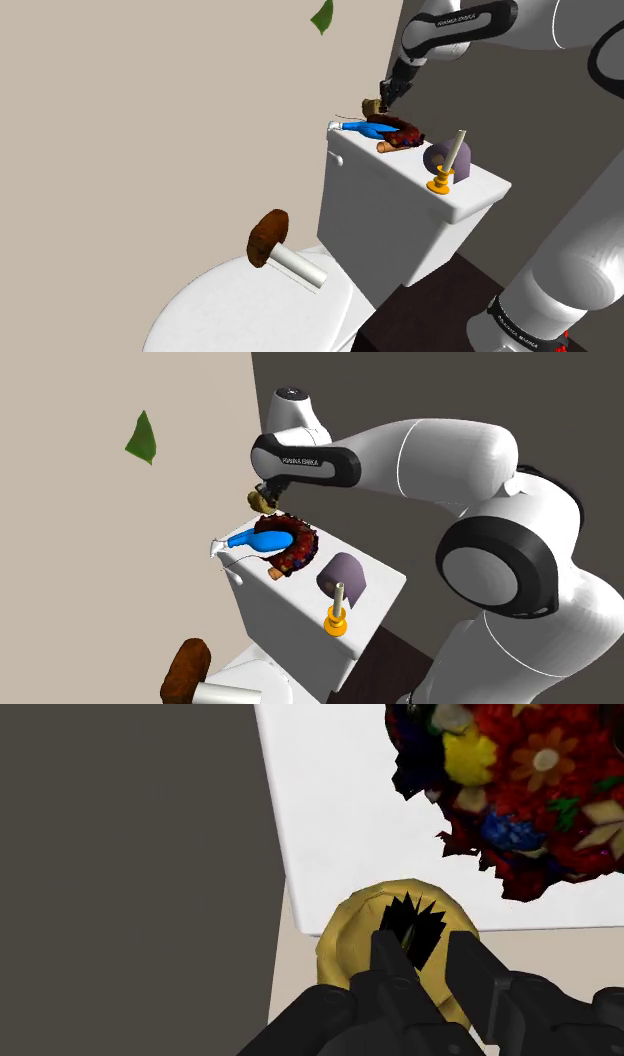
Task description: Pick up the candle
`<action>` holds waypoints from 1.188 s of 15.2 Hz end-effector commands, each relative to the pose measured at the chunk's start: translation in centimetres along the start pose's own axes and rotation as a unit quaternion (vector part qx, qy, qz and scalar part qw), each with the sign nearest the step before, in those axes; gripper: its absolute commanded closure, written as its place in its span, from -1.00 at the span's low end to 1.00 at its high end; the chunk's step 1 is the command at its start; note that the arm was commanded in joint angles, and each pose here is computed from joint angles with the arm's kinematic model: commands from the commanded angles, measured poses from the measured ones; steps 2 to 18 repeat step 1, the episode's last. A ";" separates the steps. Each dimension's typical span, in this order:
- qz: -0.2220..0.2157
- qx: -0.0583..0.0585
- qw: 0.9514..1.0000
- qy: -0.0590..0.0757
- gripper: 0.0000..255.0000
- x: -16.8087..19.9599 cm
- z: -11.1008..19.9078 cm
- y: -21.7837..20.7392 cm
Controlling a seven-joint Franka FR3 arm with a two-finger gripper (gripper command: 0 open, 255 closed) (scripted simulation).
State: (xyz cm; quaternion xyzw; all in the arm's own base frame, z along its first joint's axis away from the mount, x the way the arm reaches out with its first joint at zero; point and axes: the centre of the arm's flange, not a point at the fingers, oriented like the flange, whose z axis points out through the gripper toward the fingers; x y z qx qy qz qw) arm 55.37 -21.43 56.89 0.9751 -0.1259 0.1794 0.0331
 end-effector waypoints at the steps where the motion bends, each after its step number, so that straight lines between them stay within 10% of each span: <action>1: 0.007 -0.005 1.000 0.019 1.00 0.5 -1.4 1.0; 18: 0.007 -0.005 1.000 0.019 1.00 0.5 -1.4 1.0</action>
